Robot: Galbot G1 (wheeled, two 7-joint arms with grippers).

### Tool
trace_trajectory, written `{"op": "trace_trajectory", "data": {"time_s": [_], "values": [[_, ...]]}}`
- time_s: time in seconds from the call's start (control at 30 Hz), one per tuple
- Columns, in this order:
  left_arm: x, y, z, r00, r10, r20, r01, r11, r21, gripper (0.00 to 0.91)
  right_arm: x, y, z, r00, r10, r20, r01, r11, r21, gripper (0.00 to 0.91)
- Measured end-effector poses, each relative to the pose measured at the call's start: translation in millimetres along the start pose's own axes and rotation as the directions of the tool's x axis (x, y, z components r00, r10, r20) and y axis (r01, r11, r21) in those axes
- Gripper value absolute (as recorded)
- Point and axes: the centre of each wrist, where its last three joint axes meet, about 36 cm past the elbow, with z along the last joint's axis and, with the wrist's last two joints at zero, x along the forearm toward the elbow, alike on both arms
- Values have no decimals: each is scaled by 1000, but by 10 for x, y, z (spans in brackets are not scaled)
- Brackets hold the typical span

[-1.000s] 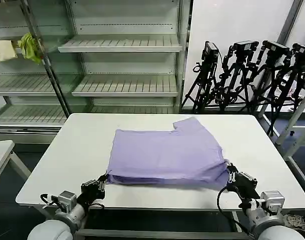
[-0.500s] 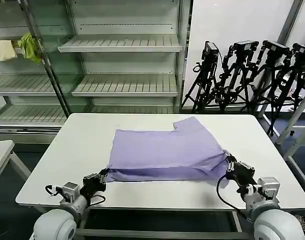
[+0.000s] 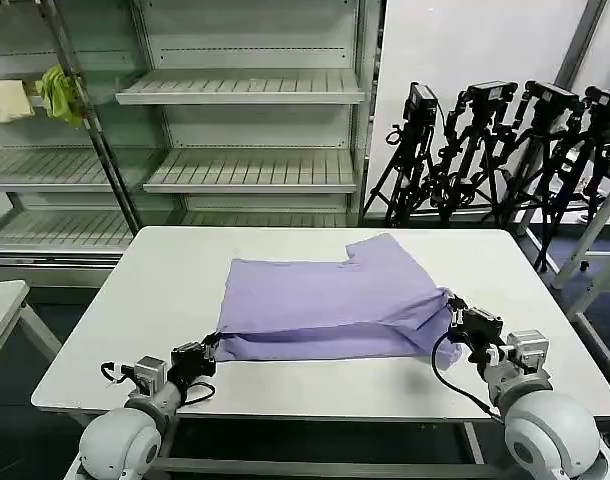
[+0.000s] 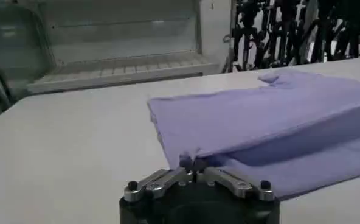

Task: Fold and organize the clothes.

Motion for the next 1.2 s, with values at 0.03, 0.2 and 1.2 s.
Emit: {"op": "trace_trajectory", "data": {"time_s": [0.03, 0.2, 1.2], "values": [[-14, -6, 1, 1000, 1, 0, -1, 1000, 1, 10, -24, 2, 5, 1000, -1, -3, 1, 1000, 0, 0], [-88, -23, 13, 1000, -1, -5, 1, 1000, 2, 484, -140, 23, 51, 1000, -5, -17, 5, 1000, 3, 0], [-88, 85, -55, 997, -68, 41, 69, 997, -17, 907, -599, -178, 265, 993, 100, -57, -100, 995, 18, 907]]}}
